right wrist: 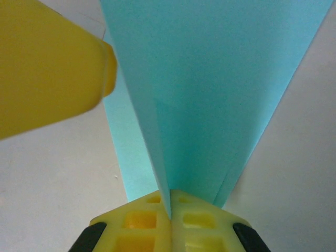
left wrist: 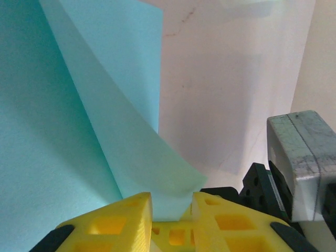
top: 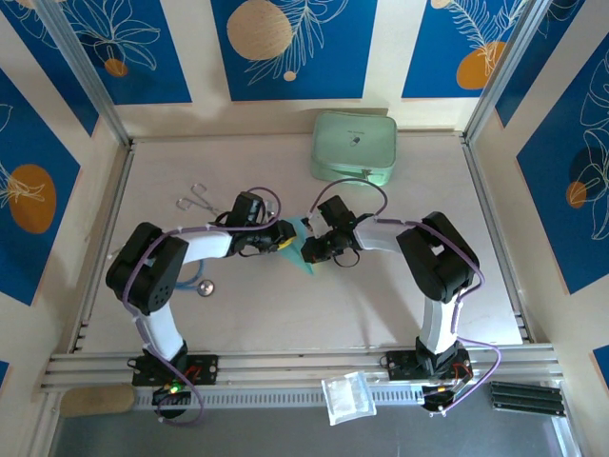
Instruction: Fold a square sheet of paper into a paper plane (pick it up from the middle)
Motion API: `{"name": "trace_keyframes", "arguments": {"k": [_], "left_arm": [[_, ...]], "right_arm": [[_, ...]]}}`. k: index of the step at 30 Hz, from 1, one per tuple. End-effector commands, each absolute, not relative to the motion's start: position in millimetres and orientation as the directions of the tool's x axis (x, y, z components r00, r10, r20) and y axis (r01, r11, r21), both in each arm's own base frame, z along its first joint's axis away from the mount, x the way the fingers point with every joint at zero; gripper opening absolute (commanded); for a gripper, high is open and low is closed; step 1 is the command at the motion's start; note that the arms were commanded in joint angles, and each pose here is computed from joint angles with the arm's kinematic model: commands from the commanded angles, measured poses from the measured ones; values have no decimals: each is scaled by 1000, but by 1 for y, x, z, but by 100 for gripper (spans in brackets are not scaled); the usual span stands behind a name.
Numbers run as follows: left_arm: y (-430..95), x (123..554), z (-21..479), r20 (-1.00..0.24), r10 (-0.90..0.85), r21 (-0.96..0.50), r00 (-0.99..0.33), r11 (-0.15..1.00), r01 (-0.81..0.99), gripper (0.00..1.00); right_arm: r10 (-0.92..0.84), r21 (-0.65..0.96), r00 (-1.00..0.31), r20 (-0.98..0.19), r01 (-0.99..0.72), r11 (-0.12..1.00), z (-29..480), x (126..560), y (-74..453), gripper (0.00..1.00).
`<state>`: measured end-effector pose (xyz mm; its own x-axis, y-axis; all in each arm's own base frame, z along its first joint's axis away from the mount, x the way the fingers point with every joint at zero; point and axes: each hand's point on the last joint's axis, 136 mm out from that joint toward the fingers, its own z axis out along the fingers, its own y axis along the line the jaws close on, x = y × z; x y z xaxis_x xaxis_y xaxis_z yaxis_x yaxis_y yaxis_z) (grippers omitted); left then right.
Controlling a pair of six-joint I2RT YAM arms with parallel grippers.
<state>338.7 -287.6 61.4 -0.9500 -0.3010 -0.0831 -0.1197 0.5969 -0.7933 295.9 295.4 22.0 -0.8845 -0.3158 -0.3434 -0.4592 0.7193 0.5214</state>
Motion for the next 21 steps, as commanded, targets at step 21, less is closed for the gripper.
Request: {"name": "trace_keyframes", "arguments": {"k": [21], "left_arm": [[-310,340,52,-27,-250,-793,-968,595,-131,23]], "right_arm": [[-265,638,-932,-249,-363,678,17,292,290,10]]}}
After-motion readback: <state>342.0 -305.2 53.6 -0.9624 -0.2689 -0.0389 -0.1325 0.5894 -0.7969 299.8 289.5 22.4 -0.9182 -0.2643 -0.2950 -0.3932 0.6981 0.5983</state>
